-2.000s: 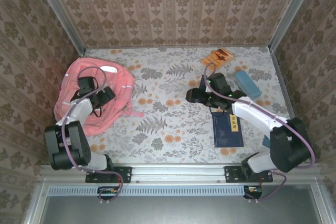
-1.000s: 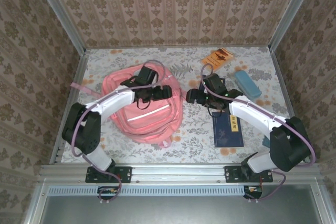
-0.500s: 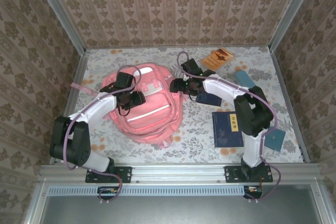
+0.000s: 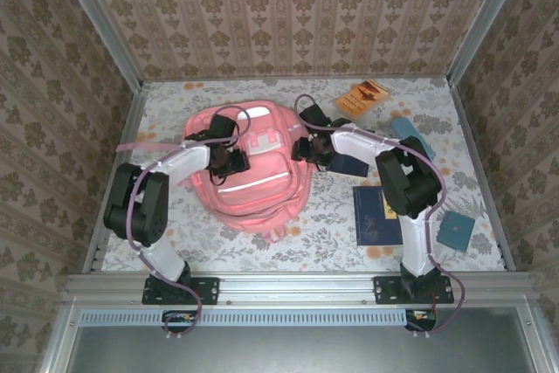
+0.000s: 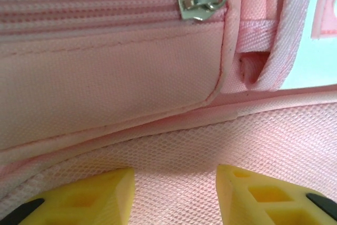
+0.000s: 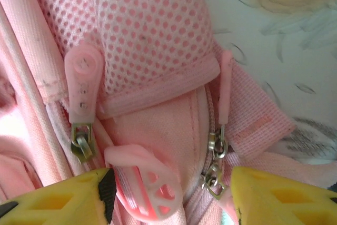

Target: Pack books, pencil case, and school supplies into a backpack

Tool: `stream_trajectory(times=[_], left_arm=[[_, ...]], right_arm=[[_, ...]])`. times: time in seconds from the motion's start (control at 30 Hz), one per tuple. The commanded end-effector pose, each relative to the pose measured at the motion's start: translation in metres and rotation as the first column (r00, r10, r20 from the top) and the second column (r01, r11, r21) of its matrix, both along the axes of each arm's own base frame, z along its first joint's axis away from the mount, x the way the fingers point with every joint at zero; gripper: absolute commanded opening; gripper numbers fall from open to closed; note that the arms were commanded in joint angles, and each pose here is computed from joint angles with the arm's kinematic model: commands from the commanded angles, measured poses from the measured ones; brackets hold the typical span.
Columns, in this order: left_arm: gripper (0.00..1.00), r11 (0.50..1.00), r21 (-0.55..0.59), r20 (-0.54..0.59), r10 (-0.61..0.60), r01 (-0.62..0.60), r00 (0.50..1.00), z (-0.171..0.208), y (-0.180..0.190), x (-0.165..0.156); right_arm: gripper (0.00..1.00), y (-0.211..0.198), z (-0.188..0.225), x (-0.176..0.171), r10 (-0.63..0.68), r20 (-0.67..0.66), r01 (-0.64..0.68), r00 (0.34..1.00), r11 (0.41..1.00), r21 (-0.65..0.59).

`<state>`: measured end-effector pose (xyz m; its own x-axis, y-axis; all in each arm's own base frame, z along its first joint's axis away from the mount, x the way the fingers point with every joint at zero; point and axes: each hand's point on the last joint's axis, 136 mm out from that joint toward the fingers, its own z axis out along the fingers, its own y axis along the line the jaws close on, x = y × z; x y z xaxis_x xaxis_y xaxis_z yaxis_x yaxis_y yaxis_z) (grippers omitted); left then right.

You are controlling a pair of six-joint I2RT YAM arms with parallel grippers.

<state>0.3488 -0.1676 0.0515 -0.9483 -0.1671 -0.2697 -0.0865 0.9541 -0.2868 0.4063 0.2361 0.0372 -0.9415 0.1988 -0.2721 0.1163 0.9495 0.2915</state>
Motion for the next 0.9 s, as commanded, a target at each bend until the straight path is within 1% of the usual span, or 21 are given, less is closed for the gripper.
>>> stream_trajectory(times=[0.0, 0.03, 0.1, 0.2, 0.3, 0.4, 0.5, 0.6, 0.67, 0.77, 0.87], left_arm=[[0.49, 0.995, 0.002, -0.025, -0.103, 0.103, 0.994, -0.020, -0.013, 0.006], [0.50, 0.993, 0.007, -0.015, -0.115, 0.115, 0.993, -0.017, -0.014, 0.009], [0.56, 0.989, 0.022, 0.026, -0.150, 0.149, 0.988, -0.001, -0.019, 0.017], [0.67, 0.977, 0.086, 0.090, -0.202, 0.195, 0.975, 0.032, -0.022, 0.018], [0.73, 0.947, 0.195, 0.131, -0.282, 0.254, 0.950, 0.063, -0.034, 0.003], [0.75, 0.909, 0.283, 0.153, -0.357, 0.305, 0.922, 0.083, -0.049, -0.017], [0.73, 0.870, 0.344, 0.160, -0.426, 0.354, 0.891, 0.091, -0.069, -0.039], [0.68, 0.839, 0.373, 0.146, -0.476, 0.397, 0.867, 0.091, -0.094, -0.056], [0.64, 0.806, 0.410, 0.122, -0.512, 0.427, 0.850, 0.087, -0.109, -0.066], [0.58, 0.762, 0.469, 0.072, -0.537, 0.447, 0.841, 0.074, -0.123, -0.071], [0.51, 0.739, 0.488, 0.023, -0.542, 0.463, 0.840, 0.056, -0.133, -0.074]], right_arm=[[0.60, -0.028, -0.017, -0.041, -0.058, -0.093, 0.051, 0.994, 0.995, -0.083], [0.60, -0.030, -0.017, -0.048, -0.061, -0.099, 0.053, 0.993, 0.995, -0.081], [0.61, -0.027, -0.005, -0.046, -0.047, -0.056, 0.045, 0.997, 0.998, -0.036], [0.67, -0.026, 0.028, -0.043, -0.018, 0.011, 0.018, 1.000, 1.000, 0.022], [0.74, -0.038, 0.066, -0.042, -0.028, 0.089, 0.022, 0.996, 0.997, 0.070], [0.81, -0.056, 0.085, -0.047, -0.055, 0.124, 0.036, 0.991, 0.989, 0.146], [0.83, -0.079, 0.089, -0.055, -0.101, 0.118, 0.075, 0.988, 0.976, 0.206], [0.84, -0.100, 0.088, -0.061, -0.141, 0.108, 0.114, 0.984, 0.967, 0.228], [0.85, -0.109, 0.085, -0.065, -0.160, 0.097, 0.134, 0.982, 0.964, 0.232], [0.85, -0.118, 0.081, -0.068, -0.184, 0.082, 0.160, 0.979, 0.958, 0.238], [0.85, -0.123, 0.077, -0.068, -0.205, 0.075, 0.182, 0.976, 0.953, 0.244]])
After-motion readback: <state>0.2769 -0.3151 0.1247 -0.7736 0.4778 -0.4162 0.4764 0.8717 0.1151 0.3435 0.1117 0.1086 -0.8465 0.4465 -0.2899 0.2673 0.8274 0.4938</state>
